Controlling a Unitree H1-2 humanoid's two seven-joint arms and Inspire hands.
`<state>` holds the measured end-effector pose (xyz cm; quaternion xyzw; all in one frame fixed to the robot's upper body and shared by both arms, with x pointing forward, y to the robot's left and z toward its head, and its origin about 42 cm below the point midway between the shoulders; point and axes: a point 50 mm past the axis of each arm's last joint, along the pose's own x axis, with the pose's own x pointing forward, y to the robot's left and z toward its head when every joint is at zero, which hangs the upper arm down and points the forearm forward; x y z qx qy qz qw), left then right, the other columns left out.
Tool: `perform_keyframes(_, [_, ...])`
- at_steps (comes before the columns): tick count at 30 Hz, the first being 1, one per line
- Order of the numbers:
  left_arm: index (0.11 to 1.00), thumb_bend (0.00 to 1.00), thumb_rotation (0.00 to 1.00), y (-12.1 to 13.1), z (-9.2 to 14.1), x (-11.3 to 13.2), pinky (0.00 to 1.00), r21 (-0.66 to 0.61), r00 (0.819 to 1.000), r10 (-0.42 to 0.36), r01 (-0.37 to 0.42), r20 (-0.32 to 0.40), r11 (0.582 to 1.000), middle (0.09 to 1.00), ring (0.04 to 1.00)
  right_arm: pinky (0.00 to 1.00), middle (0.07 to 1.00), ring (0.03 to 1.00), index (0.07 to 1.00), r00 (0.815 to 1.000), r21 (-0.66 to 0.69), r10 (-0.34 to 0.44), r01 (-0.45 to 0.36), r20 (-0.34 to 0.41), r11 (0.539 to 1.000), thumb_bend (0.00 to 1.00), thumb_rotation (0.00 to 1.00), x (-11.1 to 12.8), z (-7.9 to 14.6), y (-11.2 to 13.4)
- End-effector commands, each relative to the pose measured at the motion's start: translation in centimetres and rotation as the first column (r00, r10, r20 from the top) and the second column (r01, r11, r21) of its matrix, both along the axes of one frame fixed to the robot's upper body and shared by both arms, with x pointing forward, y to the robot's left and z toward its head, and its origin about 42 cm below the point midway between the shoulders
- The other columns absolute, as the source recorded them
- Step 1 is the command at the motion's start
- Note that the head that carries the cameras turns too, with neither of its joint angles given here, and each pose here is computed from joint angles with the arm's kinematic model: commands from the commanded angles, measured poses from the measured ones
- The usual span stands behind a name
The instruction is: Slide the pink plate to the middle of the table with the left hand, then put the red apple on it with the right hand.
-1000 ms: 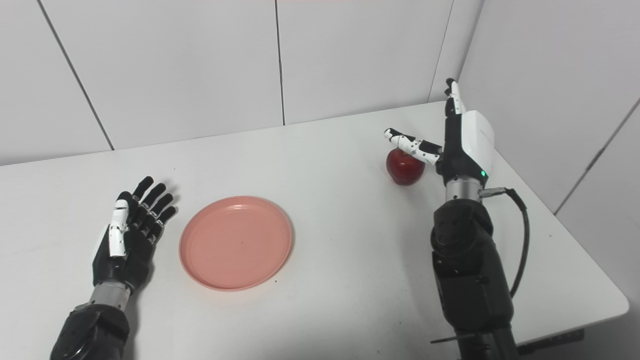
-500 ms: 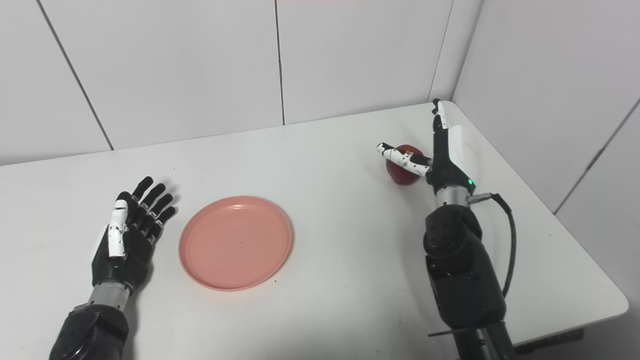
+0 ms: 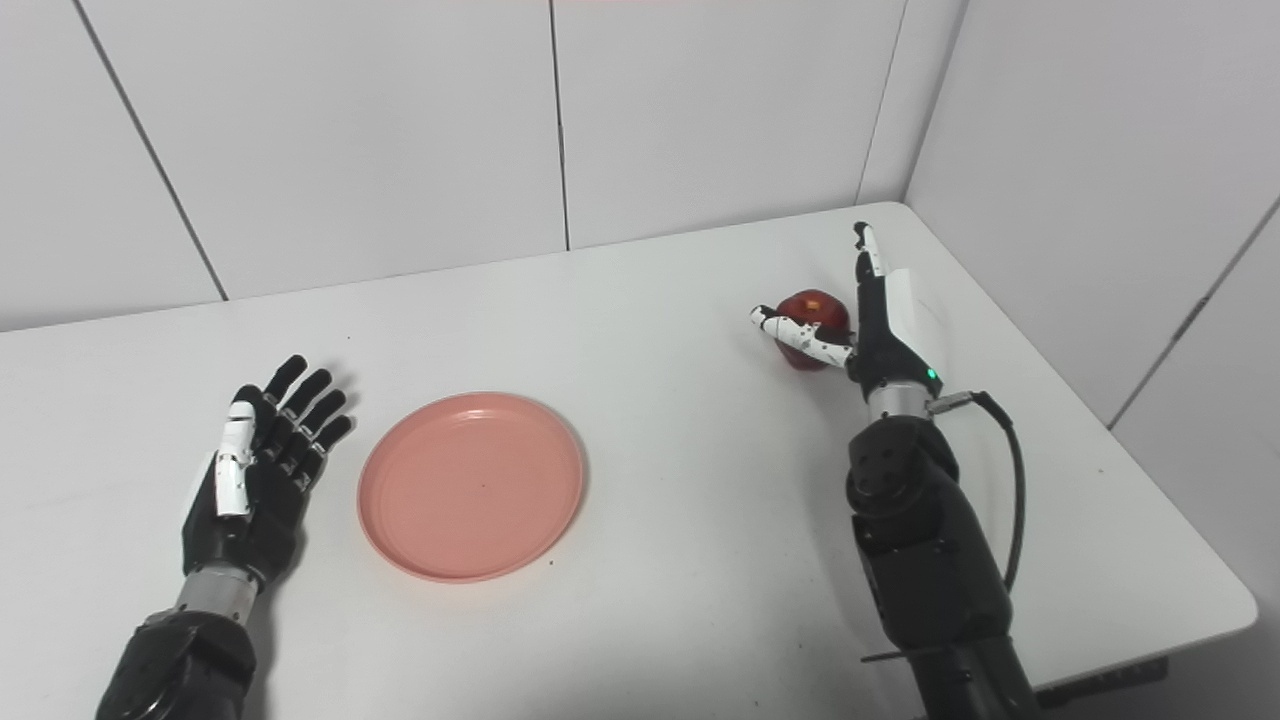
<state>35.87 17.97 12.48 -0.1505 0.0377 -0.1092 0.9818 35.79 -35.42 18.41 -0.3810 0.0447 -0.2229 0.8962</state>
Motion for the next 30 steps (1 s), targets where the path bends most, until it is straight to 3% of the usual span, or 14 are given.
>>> perform_keyframes(1, [0.886, 0.37, 1.0, 0.2, -0.7, -0.4, 0.89, 0.015, 0.999, 0.003, -0.002, -0.047, 1.0, 0.902, 0.892, 0.78, 0.931, 0.887, 0.962, 0.994, -0.048, 0.016, -0.011, 0.106, 0.999, 1.0, 0.51, 1.1, 2.7, -0.5])
perform_keyframes(12, [0.886, 0.37, 1.0, 0.2, -0.8, -0.4, 0.9, 0.016, 0.999, 0.002, -0.001, -0.053, 1.0, 0.902, 0.894, 0.77, 0.927, 0.887, 0.949, 0.998, -0.051, 0.003, 0.0, 0.071, 0.999, 1.0, 0.47, 1.5, 2.1, -0.9])
perform_keyframes(30, [0.886, 0.36, 1.0, 0.1, -0.7, -0.5, 0.89, 0.019, 0.999, -0.002, 0.003, -0.052, 1.0, 0.901, 0.894, 0.75, 0.896, 0.859, 0.921, 0.997, -0.038, -0.012, 0.015, 0.074, 0.999, 1.0, 0.38, 1.9, 1.5, -1.5])
